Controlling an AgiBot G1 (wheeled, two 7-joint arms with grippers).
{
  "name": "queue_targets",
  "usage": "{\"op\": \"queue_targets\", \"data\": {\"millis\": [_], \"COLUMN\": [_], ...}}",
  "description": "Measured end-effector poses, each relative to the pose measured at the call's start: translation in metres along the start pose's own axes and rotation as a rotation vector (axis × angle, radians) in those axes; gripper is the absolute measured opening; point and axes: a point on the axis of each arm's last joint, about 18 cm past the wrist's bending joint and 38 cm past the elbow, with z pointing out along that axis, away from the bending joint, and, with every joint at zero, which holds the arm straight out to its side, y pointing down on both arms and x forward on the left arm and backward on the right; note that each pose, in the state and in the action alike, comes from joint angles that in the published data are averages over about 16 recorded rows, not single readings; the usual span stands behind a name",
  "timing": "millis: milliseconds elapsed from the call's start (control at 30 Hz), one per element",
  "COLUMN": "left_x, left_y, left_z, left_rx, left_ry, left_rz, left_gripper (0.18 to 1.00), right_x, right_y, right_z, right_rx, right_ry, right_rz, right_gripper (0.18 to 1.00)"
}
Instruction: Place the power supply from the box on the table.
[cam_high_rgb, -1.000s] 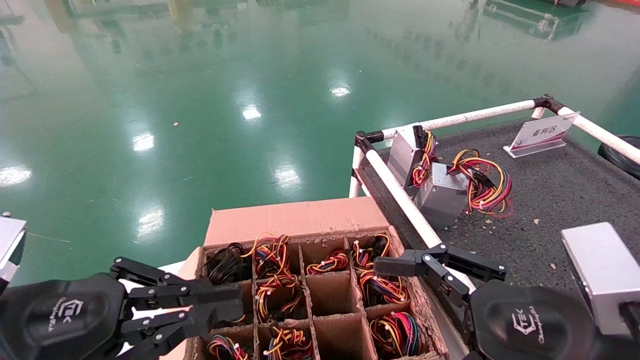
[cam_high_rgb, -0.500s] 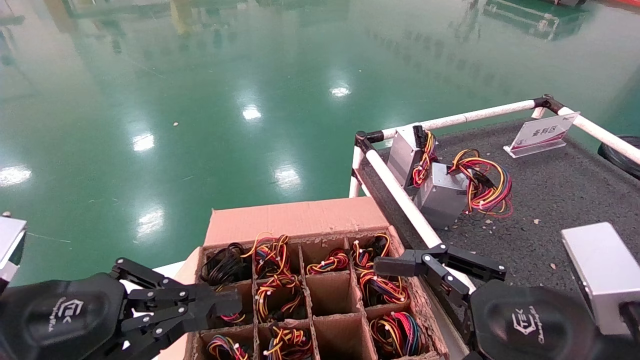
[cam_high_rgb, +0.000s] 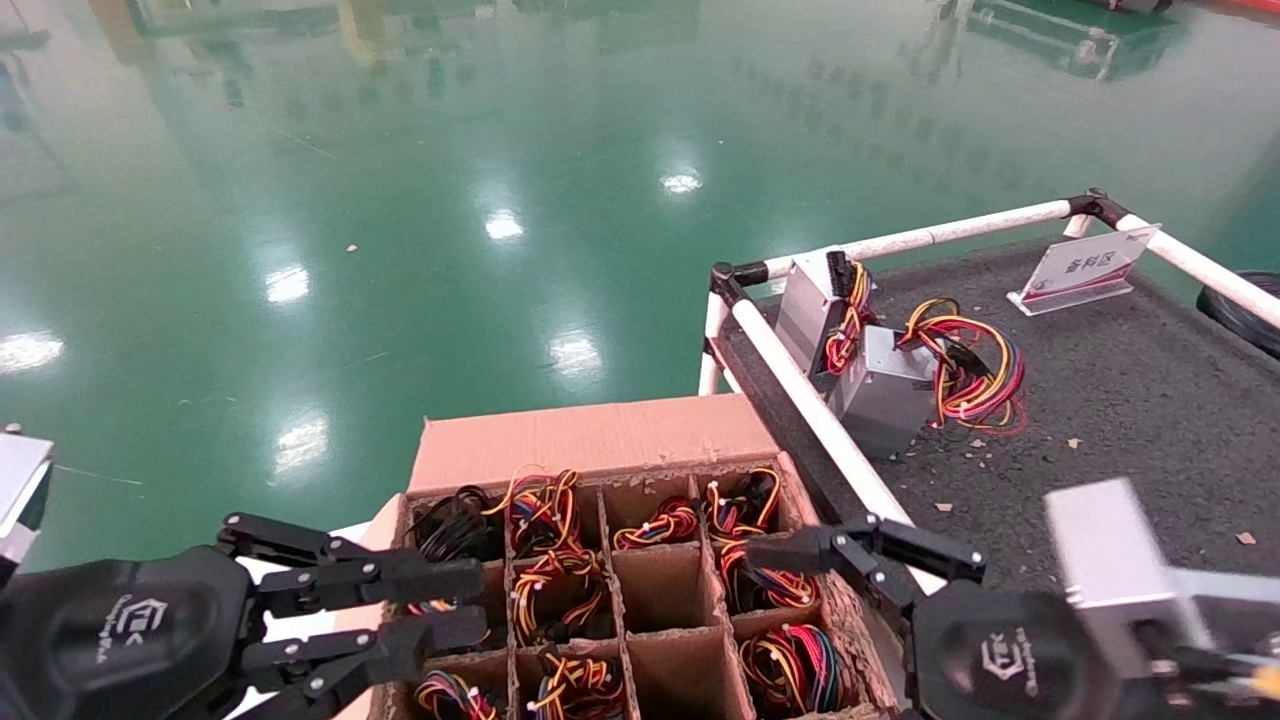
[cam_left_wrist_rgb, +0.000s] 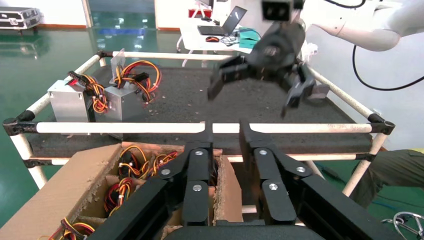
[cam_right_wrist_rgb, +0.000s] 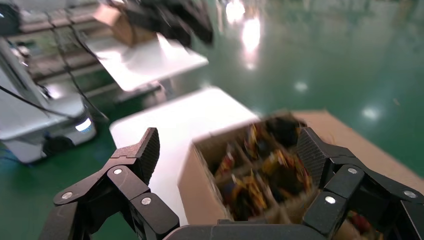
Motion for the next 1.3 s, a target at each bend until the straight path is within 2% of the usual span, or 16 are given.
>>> {"op": "queue_targets", "data": {"millis": [233,600,967,1300], "left_x": [0.0,0.0,0.0,0.0], "left_y": [0.0,0.0,0.0,0.0], "left_z": [0.0,0.0,0.0,0.0], "left_rx": [0.0,0.0,0.0,0.0], "left_ry": [0.0,0.0,0.0,0.0], "left_rz": [0.0,0.0,0.0,0.0], "left_gripper": [0.349,0.592,0.838,0.957], "right_x": [0.011,0.03,0.047,0.059], "right_y": [0.039,0.089,0.095,0.091], "right_z": [0.004,0.012,0.028,0.048], "right_rx": [-0.159,-0.34,-0.355,-0.338], "right_ry": [0.089,0.225,0.293,0.311], "right_rz": [0.003,0.028,0.071,0.076], "right_gripper": [1.0,1.0,1.0,0.995]}}
